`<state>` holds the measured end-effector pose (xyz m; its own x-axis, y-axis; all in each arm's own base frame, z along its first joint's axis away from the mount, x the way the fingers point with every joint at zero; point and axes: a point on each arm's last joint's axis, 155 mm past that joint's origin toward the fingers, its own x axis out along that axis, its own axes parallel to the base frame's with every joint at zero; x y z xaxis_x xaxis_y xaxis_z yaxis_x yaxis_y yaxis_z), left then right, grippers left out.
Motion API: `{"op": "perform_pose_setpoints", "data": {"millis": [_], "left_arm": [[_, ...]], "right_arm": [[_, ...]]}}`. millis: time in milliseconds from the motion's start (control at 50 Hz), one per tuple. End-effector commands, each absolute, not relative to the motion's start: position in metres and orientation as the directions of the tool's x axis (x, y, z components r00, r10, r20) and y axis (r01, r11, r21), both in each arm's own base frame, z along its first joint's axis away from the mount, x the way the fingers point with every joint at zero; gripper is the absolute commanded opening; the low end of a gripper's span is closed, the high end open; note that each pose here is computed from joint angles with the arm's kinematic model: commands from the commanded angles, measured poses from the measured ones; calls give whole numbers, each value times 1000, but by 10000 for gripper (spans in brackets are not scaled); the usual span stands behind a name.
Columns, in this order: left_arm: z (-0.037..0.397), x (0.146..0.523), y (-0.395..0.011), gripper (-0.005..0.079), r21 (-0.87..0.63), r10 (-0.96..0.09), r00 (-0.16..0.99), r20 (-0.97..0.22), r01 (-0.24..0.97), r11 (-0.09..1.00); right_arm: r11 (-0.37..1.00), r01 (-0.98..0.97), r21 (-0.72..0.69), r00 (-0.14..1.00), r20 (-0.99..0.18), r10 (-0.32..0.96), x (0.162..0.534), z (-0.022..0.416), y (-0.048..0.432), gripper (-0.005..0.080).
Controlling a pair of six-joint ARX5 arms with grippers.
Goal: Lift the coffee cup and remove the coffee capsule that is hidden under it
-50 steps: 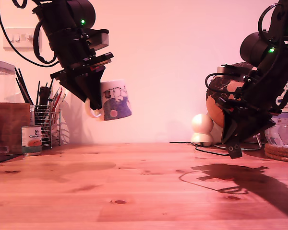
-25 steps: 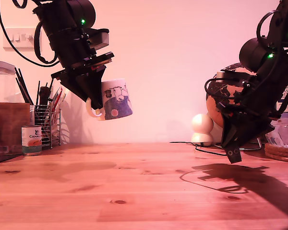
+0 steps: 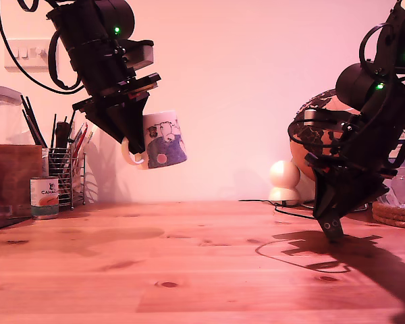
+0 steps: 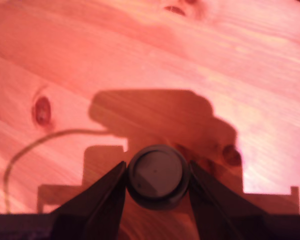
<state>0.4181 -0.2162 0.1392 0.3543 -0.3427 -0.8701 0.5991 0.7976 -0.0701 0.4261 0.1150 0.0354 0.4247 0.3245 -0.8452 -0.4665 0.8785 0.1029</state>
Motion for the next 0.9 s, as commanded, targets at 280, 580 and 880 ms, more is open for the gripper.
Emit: {"op": "perform_pose_setpoints", "data": {"millis": [280, 580, 880], "left_arm": [[167, 423, -219, -20, -51, -373, 414, -830, 610, 790], [167, 422, -219, -20, -53, -375, 413, -830, 611, 790], [167, 420, -222, -20, -71, -393, 400, -828, 620, 782]], "right_arm": [[876, -467, 120, 395, -858, 328, 422, 26, 118, 307], [870, -476, 128, 400, -849, 344, 419, 36, 121, 394], [877, -471, 98, 427, -845, 323, 419, 51, 116, 434]]}}
